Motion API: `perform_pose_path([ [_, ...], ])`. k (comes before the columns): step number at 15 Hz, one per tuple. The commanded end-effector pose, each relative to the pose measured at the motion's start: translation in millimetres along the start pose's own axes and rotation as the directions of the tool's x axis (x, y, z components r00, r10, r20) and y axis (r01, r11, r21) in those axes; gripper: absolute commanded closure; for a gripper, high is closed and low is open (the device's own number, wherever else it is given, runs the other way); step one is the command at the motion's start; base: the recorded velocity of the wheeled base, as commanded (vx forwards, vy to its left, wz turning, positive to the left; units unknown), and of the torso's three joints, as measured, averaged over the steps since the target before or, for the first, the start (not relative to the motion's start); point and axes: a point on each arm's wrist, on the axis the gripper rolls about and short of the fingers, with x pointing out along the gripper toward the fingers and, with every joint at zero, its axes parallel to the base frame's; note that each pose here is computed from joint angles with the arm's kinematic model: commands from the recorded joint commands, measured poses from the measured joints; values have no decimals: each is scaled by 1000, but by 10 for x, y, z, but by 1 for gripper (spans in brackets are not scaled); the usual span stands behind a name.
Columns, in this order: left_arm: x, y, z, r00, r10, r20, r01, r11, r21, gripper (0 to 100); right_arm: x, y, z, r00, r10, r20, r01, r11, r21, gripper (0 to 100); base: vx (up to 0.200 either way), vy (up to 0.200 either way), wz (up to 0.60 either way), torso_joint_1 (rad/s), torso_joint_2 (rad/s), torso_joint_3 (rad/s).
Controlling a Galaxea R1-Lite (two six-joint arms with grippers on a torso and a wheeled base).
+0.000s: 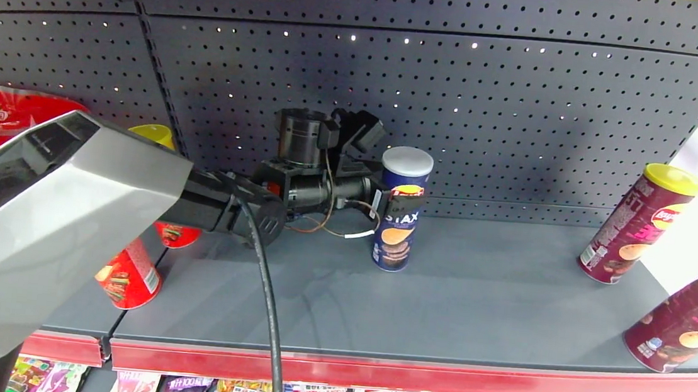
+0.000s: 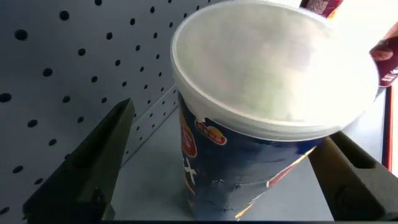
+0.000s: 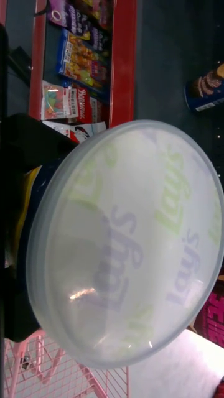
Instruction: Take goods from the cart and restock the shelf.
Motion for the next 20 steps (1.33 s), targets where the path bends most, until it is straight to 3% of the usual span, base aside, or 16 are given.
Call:
perform_pose_path([
  [1,7,-11,8,1000,-2,3,2,1000,2,0,2,0,0,1000,1,-2,-1,1000,0,100,0,0,0,0,0,0],
  [8,54,-92,33,1000,-29,11,29,1000,8,0,3,0,5,1000,1,-4,-1,1000,0,100,0,0,0,0,0,0],
  [9,58,-92,27,1000,-29,10,29,1000,7,100,3,0,1,1000,1,-4,-1,1000,0,100,0,0,0,0,0,0],
  [16,6,-120,107,999,-29,27,29,1000,13,100,3,0,1,1000,1,-4,-1,1000,0,100,0,0,0,0,0,0],
  [19,-204,-224,219,999,-36,23,35,999,6,100,2,0,0,1000,1,-2,-1,1000,0,100,0,0,0,0,0,0],
  [20,-332,-287,223,999,-39,4,39,999,-12,100,2,0,0,1000,1,-2,-1,1000,0,100,0,0,0,0,0,0],
])
